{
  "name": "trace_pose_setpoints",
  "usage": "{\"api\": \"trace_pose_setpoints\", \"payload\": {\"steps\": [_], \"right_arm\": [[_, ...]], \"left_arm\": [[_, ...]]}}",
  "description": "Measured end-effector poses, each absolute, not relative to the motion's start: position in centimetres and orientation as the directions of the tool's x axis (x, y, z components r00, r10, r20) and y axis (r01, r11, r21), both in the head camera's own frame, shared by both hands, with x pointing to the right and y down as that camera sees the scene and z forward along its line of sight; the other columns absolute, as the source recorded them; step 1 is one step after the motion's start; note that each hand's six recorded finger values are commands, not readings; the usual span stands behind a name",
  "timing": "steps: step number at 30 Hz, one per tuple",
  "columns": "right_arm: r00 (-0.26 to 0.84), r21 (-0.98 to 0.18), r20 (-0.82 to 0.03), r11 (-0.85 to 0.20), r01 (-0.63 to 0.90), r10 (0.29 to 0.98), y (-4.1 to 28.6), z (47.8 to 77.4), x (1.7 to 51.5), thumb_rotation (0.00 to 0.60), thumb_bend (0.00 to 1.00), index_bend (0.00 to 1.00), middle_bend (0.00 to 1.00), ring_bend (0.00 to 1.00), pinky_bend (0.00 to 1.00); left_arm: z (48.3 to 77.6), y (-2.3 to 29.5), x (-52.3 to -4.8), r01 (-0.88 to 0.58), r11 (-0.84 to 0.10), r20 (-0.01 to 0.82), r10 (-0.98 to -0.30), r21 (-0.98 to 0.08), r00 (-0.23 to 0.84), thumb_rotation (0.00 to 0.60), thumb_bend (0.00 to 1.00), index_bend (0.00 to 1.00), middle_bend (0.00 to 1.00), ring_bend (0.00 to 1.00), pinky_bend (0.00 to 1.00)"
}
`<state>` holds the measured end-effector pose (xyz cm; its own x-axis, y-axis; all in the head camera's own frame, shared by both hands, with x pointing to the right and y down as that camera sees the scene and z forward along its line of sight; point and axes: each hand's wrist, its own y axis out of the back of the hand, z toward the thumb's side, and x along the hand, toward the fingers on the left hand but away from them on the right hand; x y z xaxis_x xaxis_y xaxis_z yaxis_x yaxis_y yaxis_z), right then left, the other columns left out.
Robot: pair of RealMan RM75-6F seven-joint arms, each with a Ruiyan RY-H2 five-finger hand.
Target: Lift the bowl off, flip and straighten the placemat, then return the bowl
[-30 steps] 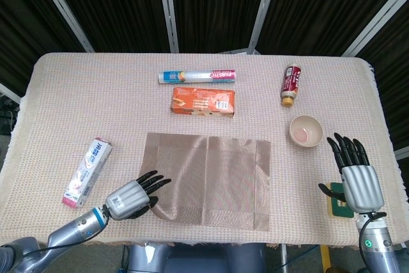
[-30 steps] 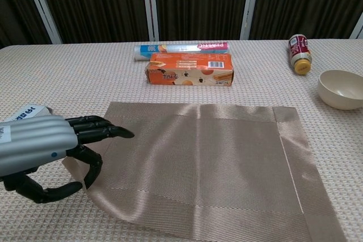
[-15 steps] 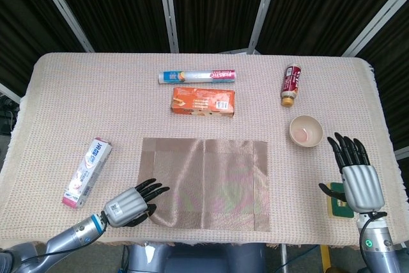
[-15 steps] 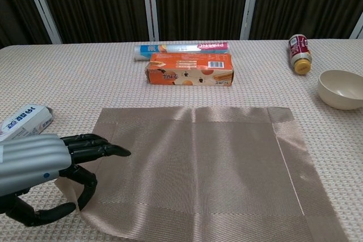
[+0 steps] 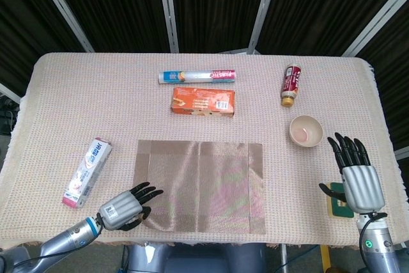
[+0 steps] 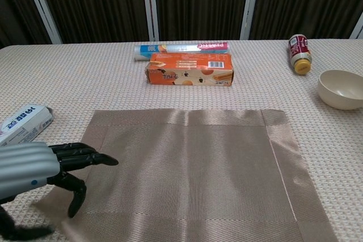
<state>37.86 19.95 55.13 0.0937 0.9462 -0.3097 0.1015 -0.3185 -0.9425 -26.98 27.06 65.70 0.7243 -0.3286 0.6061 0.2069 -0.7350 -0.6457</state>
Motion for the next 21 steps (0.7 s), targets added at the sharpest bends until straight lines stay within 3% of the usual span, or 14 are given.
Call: {"api": "trace_pose_setpoints", "payload": {"steps": [6, 11, 16, 21], "right_arm": [[0.095, -0.941, -0.314, -0.324, 0.102, 0.944, 20.0, 55.2, 37.8, 0.600, 0.00, 0.00, 0.00, 0.00, 0.00], [0.094, -0.939, -0.318, -0.327, 0.102, 0.943, 20.0, 55.2, 37.9, 0.600, 0.00, 0.00, 0.00, 0.00, 0.00], [0.096, -0.934, -0.336, -0.344, 0.097, 0.937, 19.9, 55.7, 37.9, 0.600, 0.00, 0.00, 0.00, 0.00, 0.00], [0.093, -0.916, -0.382, -0.390, 0.096, 0.920, 19.4, 56.8, 38.0, 0.600, 0.00, 0.00, 0.00, 0.00, 0.00]], "left_arm": [[63.5, 25.1, -28.0, 0.089, -0.747, 0.562, -0.410, -0.658, 0.718, 0.600, 0.00, 0.00, 0.00, 0.00, 0.00], [60.2, 22.2, -30.3, -0.070, -0.726, 0.495, -0.533, -0.684, 0.686, 0.600, 0.00, 0.00, 0.00, 0.00, 0.00], [57.0, 18.7, -33.6, -0.189, -0.635, 0.425, -0.679, -0.749, 0.599, 0.600, 0.00, 0.00, 0.00, 0.00, 0.00], [55.6, 16.1, -36.5, -0.232, -0.518, 0.379, -0.806, -0.823, 0.456, 0.600, 0.00, 0.00, 0.00, 0.00, 0.00]]}}
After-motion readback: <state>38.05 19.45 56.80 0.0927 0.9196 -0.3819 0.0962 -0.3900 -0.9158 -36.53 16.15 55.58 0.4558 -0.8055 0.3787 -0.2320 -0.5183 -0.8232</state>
